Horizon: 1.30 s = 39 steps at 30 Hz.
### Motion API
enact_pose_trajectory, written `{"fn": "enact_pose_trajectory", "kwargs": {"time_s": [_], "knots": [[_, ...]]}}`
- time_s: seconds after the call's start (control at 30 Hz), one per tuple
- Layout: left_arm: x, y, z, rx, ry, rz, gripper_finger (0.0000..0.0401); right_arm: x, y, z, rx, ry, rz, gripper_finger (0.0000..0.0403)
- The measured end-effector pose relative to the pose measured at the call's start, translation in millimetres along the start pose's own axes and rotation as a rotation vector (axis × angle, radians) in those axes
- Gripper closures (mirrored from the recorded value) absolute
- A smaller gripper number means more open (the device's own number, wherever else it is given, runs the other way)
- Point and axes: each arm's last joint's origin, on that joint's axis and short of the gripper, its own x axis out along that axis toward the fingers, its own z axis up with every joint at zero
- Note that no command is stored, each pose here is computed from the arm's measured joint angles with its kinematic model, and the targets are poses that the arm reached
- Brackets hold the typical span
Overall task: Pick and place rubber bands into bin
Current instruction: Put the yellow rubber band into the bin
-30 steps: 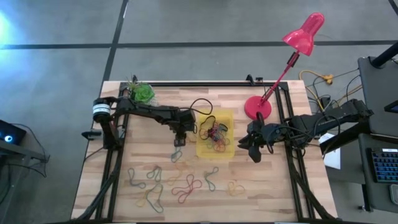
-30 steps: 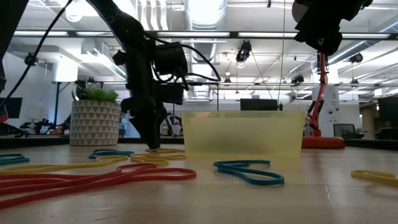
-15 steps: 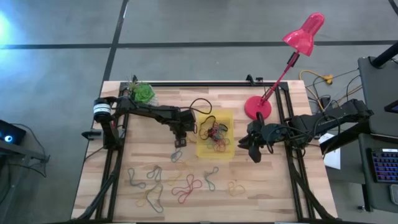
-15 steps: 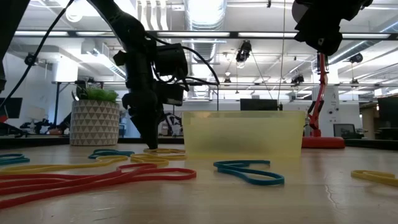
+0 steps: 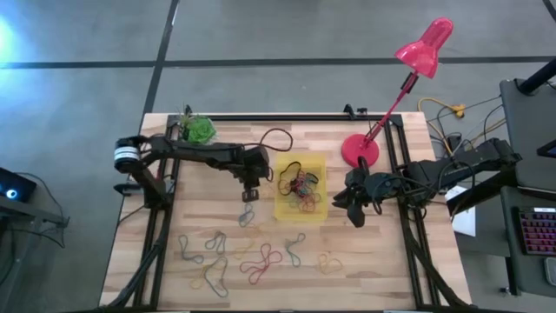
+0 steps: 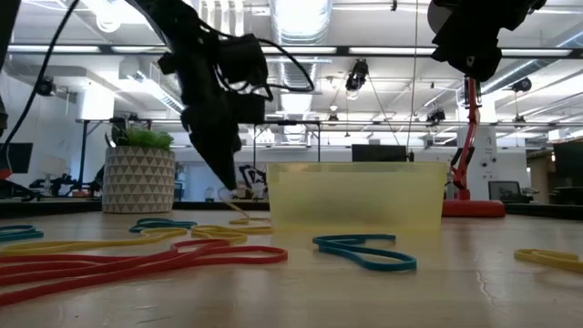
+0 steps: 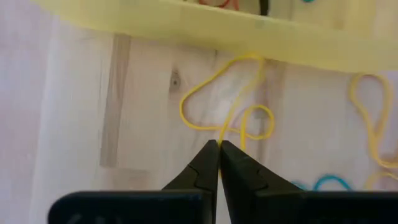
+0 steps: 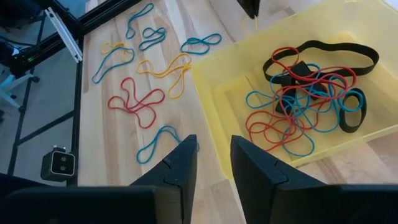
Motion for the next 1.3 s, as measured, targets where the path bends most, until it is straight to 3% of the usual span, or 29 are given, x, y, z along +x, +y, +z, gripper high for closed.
{"fn": "enact_pose_trajectory", "kwargs": {"time_s": [0.3, 0.7, 0.97, 1.3], "knots": [[-46, -4, 5, 0.017, -0.166, 0.023, 0.0401, 0, 0, 0, -0.008, 0.000, 0.000, 0.0317], [-91, -7, 26, -0.005, -0.516, 0.051, 0.0401, 0, 0, 0, -0.022, -0.002, 0.001, 0.0323], [-89, -7, 36, -0.041, -0.605, 0.035, 0.0401, 0, 0, 1, -0.020, -0.006, 0.002, 0.0317], [-45, -8, 50, -0.073, -0.579, -0.053, 0.0401, 0, 1, 2, -0.021, -0.032, -0.008, 0.0325]]}}
